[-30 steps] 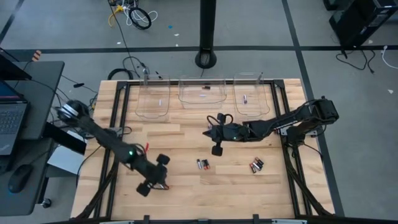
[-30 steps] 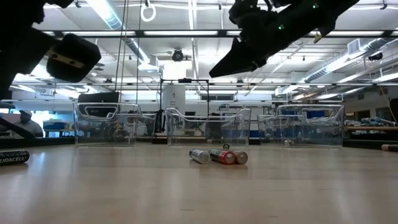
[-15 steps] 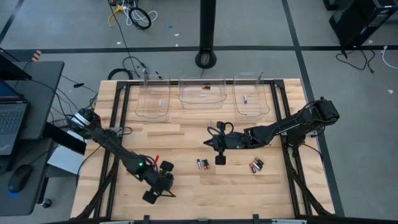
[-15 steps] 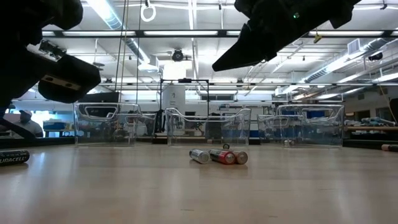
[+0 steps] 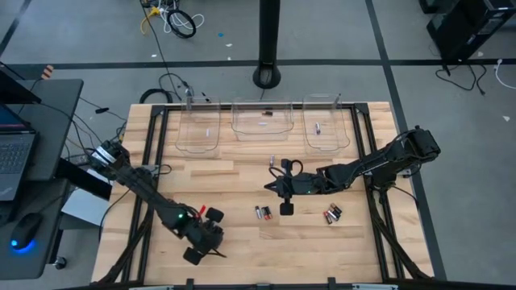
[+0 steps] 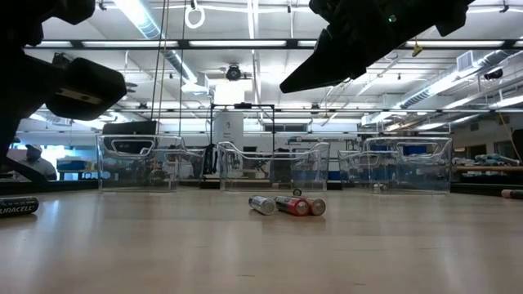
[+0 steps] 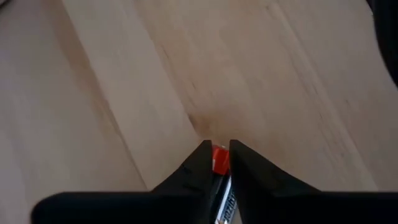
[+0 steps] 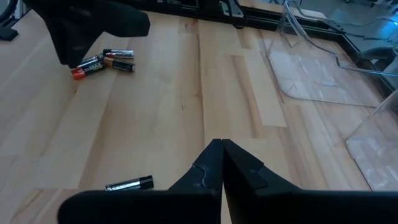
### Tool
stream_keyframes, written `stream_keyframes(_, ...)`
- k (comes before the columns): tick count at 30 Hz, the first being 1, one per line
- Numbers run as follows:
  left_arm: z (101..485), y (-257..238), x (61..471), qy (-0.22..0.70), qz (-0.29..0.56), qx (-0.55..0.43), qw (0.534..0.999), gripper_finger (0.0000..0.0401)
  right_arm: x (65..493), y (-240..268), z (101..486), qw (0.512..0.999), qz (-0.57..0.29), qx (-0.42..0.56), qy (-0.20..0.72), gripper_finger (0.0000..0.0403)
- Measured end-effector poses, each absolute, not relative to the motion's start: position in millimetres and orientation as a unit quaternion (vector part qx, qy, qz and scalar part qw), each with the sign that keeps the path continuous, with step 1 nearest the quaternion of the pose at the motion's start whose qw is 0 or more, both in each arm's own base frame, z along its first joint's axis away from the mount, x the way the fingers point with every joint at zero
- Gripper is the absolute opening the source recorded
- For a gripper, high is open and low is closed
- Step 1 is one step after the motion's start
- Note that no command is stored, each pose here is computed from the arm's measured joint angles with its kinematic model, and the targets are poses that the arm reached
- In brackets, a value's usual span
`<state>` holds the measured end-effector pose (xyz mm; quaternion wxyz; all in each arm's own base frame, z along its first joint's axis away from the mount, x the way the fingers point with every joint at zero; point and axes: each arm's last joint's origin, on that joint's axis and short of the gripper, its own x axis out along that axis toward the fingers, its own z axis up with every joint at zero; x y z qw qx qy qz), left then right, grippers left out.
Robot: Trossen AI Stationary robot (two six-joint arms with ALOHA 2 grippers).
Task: Sort batteries
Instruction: Put the orange battery into the left transparent bin
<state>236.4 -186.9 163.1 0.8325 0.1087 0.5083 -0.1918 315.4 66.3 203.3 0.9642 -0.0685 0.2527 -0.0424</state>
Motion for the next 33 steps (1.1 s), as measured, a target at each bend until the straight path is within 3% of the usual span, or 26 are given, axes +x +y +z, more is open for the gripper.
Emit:
stream_keyframes(12, 162.2, -186.7, 237.4, 0.506, -0.185, 0.112, 0.835, 0.0157, 315.4, 66.3, 203.4, 0.964, -0.042, -0.068, 0.253, 0.0016)
stream_keyframes(33, 142.4, -192.0, 244.6, 0.554, -0.174, 0.129, 0.804, 0.0147, 305.9, 63.9, 186.0, 0.966, -0.049, -0.048, 0.251, 0.0021)
